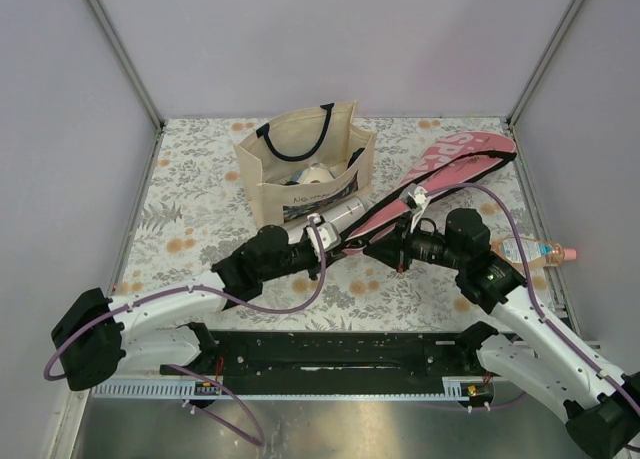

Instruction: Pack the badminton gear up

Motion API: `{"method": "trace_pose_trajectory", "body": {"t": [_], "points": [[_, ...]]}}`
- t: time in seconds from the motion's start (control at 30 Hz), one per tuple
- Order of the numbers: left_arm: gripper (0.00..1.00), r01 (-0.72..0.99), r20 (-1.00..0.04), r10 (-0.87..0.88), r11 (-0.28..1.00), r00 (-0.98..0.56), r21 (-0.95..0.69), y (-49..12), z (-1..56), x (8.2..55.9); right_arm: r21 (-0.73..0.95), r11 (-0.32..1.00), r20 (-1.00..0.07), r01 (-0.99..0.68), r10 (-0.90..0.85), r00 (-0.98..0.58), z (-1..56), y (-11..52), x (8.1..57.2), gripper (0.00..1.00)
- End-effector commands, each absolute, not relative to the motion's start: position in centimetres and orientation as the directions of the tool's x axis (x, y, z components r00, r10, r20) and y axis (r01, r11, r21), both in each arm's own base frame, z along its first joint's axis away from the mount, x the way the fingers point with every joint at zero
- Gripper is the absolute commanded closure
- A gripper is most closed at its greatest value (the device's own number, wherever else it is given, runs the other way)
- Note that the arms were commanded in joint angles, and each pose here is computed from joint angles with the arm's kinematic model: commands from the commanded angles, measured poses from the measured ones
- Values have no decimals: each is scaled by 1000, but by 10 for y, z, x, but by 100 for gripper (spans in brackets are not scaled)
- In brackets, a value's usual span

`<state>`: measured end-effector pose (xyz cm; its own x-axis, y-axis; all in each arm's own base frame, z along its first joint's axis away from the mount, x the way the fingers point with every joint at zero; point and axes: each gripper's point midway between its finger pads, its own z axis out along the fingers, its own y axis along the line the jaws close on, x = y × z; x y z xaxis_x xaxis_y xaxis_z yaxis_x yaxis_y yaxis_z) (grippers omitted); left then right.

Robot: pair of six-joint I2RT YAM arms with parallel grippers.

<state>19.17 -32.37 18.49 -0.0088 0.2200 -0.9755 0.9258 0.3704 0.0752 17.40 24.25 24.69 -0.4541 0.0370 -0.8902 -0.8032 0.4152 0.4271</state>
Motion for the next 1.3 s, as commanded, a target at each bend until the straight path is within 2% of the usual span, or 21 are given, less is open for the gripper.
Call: {"method": "trace_pose_trajectory", "body": {"t": [0.0, 0.2, 0.33, 0.53, 0.77, 0.87, 0.93, 1.03, 1.1, 1.27], "points": [[100, 902, -982, 185, 430, -31, 52, -334, 208, 209, 372, 299, -927, -879, 77, -366, 309, 255, 157, 100], [100, 893, -981, 182, 449, -61, 28, -339, 210, 215, 358, 313, -929, -879, 24, -370, 308, 264, 145, 100], [100, 896, -983, 168, 444, -75, 8, -343, 217, 216, 392, 343, -905, -854, -26, -426, 290, 278, 146, 100], [100, 898, -985, 150, 439, -83, -9, -343, 223, 213, 460, 468, -840, -755, -45, -540, 242, 290, 159, 100], [100, 880, -982, 128, 471, -142, -65, -338, 210, 212, 449, 629, -835, -635, 43, -549, 216, 272, 187, 100], [100, 880, -977, 138, 469, -162, -79, -337, 196, 209, 457, 650, -825, -608, 55, -562, 214, 264, 185, 84], [100, 879, -975, 145, 470, -170, -83, -335, 187, 207, 460, 664, -825, -590, 74, -560, 217, 256, 183, 70], [86, 866, -967, 151, 489, -203, -105, -329, 173, 205, 452, 679, -831, -579, 86, -549, 222, 243, 178, 51], [80, 874, -963, 170, 474, -209, -106, -327, 164, 200, 443, 676, -845, -588, 96, -526, 229, 235, 173, 36], [63, 879, -951, 200, 461, -237, -122, -325, 151, 192, 441, 741, -865, -506, 202, -459, 254, 200, 177, 22]]}}
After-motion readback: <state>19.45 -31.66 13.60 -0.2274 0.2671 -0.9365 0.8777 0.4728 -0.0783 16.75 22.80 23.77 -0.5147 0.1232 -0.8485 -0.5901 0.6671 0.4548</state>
